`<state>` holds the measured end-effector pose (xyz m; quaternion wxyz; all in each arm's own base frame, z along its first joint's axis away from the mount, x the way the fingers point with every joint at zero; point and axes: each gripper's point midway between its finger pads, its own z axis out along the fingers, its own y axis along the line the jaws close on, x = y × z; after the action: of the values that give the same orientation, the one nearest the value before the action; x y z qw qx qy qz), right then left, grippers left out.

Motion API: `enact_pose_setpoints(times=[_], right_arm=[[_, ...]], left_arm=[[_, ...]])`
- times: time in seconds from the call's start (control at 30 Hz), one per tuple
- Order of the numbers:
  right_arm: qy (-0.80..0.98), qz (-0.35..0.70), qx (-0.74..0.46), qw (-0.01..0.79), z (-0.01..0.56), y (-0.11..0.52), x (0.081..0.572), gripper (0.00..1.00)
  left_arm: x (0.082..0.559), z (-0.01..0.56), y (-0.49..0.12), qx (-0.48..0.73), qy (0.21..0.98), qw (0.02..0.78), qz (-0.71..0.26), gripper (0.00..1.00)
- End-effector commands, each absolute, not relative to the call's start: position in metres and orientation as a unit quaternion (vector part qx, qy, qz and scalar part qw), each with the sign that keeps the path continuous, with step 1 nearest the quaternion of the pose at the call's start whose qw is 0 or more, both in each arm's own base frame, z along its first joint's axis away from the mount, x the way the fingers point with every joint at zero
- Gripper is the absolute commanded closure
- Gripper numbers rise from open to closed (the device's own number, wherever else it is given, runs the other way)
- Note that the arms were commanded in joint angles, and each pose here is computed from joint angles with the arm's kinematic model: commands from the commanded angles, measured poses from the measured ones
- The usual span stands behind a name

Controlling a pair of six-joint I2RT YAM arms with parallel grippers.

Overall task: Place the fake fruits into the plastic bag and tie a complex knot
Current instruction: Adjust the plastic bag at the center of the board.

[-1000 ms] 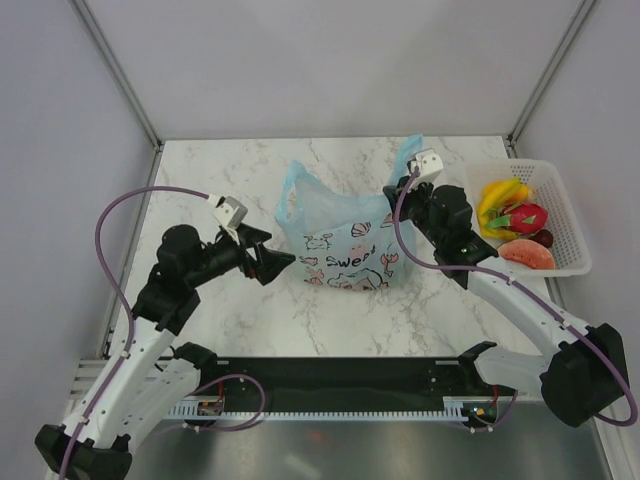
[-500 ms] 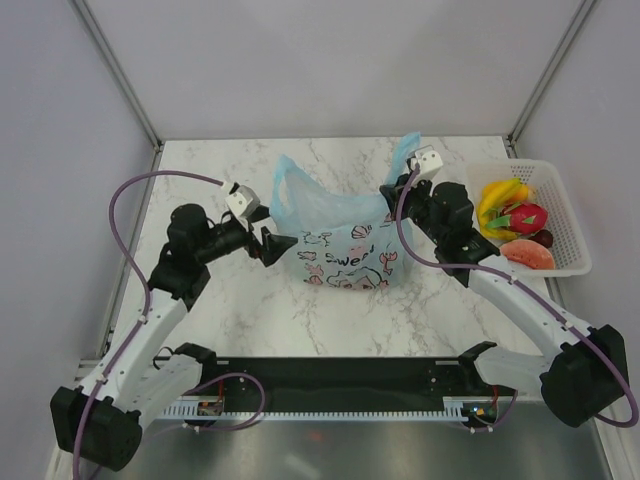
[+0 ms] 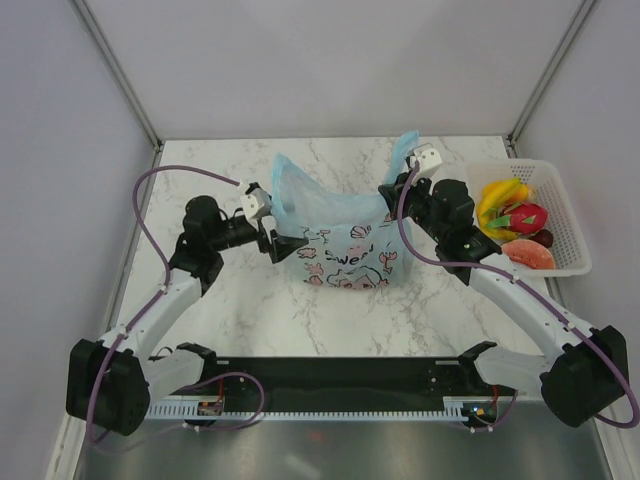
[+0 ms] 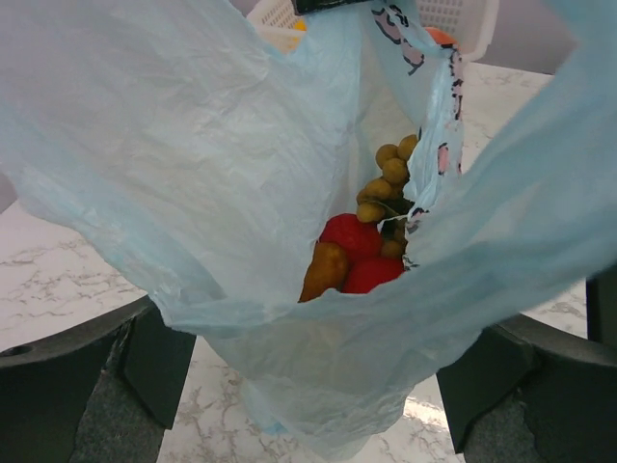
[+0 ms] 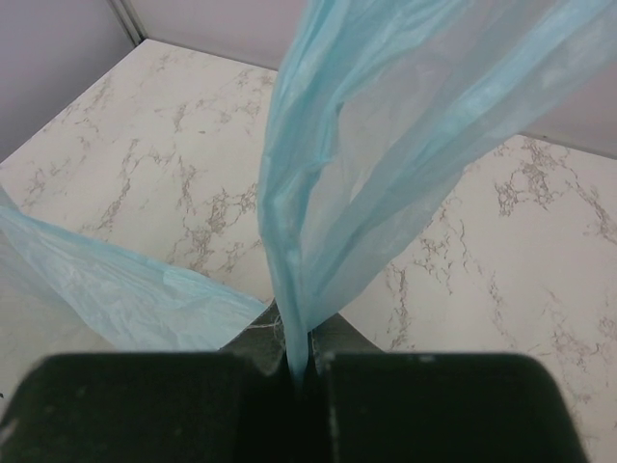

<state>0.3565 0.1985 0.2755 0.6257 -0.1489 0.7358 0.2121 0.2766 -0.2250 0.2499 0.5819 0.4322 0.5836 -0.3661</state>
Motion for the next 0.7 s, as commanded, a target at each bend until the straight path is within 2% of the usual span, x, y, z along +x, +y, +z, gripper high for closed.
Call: enact_pose_setpoints(times=[0.0, 0.1, 0.13, 0.4, 0.67], right_arm=[[0.713, 0.224, -0.152, 0.647, 0.303, 0.201, 0.357, 1.00], [0.714, 0.224, -0.154, 0.645, 0.301, 0.202, 0.357, 1.00], [0.714, 0.225, -0.155, 0.644, 0.301, 0.202, 0.357, 1.00], [0.712, 0.235, -0.168, 0.640, 0.301, 0.207, 0.354, 1.00], [0.715, 0.240, -0.165, 0.635, 0.302, 0.207, 0.352, 1.00]], left_arm=[[0.291, 0.278, -0.220, 0.449, 0.532, 0.645, -0.315, 0.00], [0.292, 0.271, -0.218, 0.447, 0.536, 0.644, -0.315, 0.00], [0.298, 0.285, -0.217, 0.445, 0.517, 0.666, -0.302, 0.00], [0.290, 0.282, -0.221, 0.464, 0.497, 0.617, -0.396, 0.00], [0.281, 0.296, -0.228, 0.493, 0.461, 0.600, -0.430, 0.00]])
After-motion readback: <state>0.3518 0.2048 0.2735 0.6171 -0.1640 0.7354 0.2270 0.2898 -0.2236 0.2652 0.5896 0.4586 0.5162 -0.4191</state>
